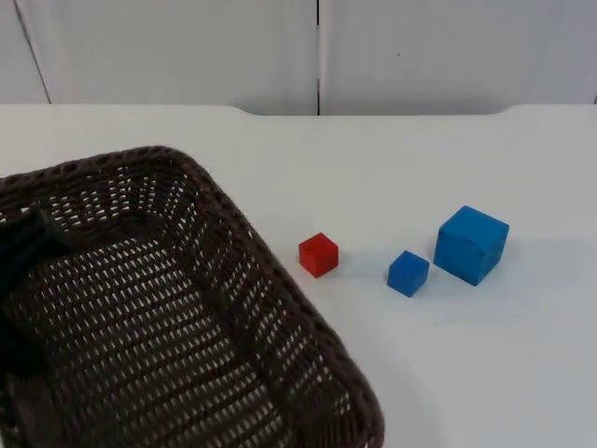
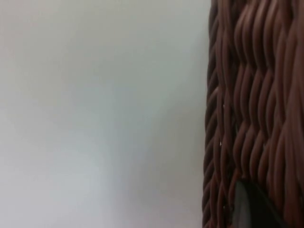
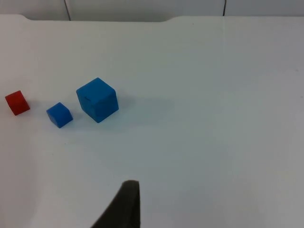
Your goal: Pick up the basket with the left hand and place the largest block into the basket with the right hand.
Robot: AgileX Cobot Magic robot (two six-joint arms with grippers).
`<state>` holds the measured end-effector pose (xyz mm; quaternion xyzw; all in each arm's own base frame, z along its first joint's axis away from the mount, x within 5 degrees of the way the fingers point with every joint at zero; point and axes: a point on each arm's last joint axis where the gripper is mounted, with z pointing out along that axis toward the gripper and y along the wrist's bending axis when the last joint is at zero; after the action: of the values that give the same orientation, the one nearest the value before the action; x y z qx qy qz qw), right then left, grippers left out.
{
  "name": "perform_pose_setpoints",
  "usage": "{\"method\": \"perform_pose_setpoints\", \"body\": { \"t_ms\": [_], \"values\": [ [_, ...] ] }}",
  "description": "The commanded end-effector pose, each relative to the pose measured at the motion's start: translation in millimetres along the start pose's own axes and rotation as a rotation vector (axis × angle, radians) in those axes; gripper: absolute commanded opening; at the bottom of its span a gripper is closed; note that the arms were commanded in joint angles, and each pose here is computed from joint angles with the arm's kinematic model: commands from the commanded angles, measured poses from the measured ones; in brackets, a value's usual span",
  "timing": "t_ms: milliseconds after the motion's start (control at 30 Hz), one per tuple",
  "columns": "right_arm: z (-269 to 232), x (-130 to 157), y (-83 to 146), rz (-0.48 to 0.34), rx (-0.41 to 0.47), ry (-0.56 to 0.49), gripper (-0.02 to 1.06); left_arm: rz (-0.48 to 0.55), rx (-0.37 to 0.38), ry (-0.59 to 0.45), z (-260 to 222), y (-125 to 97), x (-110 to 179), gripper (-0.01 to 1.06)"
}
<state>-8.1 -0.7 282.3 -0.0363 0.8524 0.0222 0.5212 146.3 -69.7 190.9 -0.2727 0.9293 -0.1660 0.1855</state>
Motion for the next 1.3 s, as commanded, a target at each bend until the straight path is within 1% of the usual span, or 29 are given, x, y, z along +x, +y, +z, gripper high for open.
{"method": "perform_pose_setpoints", "body": {
  "t_ms": [0, 100, 200, 300, 333, 433, 500, 533, 667, 733, 1000, 1267],
  "values": [
    [1.5, 1.6, 0.0, 0.001, 0.003, 0.003, 1.05, 0.069, 0.044, 0.005, -10.5, -11.3, -7.5, 0.04],
    [1.5, 1.6, 0.0, 0.001, 0.003, 0.003, 1.05, 0.145, 0.071, 0.009, -23.5, -24.2, -18.8, 0.04],
    [1.5, 1.6, 0.0, 0.001, 0.003, 0.003, 1.05, 0.184, 0.076, 0.011, -30.0, -28.0, -25.4, 0.04],
    [1.5, 1.6, 0.0, 0.001, 0.003, 0.003, 1.05, 0.253, 0.098, 0.033, -37.9, -31.6, -33.1, 0.04],
    [1.5, 1.6, 0.0, 0.001, 0.003, 0.003, 1.05, 0.253, 0.098, 0.033, -37.9, -31.6, -33.1, 0.04],
    [1.5, 1.6, 0.0, 0.001, 0.003, 0.003, 1.05, 0.299, 0.119, 0.096, -37.1, -32.0, -38.9, 0.04],
    [1.5, 1.6, 0.0, 0.001, 0.003, 0.003, 1.05, 0.334, 0.146, 0.158, -31.8, -32.8, -41.6, 0.04],
    [1.5, 1.6, 0.0, 0.001, 0.003, 0.003, 1.05, 0.334, 0.146, 0.158, -31.8, -32.8, -41.6, 0.04],
    [1.5, 1.6, 0.0, 0.001, 0.003, 0.003, 1.05, 0.362, 0.192, 0.268, -13.1, -32.2, -46.3, 0.04],
    [1.5, 1.6, 0.0, 0.001, 0.003, 0.003, 1.05, 0.398, 0.182, 0.297, -3.1, -31.5, -47.4, 0.04],
    [1.5, 1.6, 0.0, 0.001, 0.003, 0.003, 1.05, 0.475, 0.15, 0.331, 23.4, -29.1, -53.2, 0.04],
    [1.5, 1.6, 0.5, 0.004, -0.003, 0.003, 1.05, 0.487, 0.151, 0.354, 35.1, -31.9, -57.6, 0.04]
  ]
}}
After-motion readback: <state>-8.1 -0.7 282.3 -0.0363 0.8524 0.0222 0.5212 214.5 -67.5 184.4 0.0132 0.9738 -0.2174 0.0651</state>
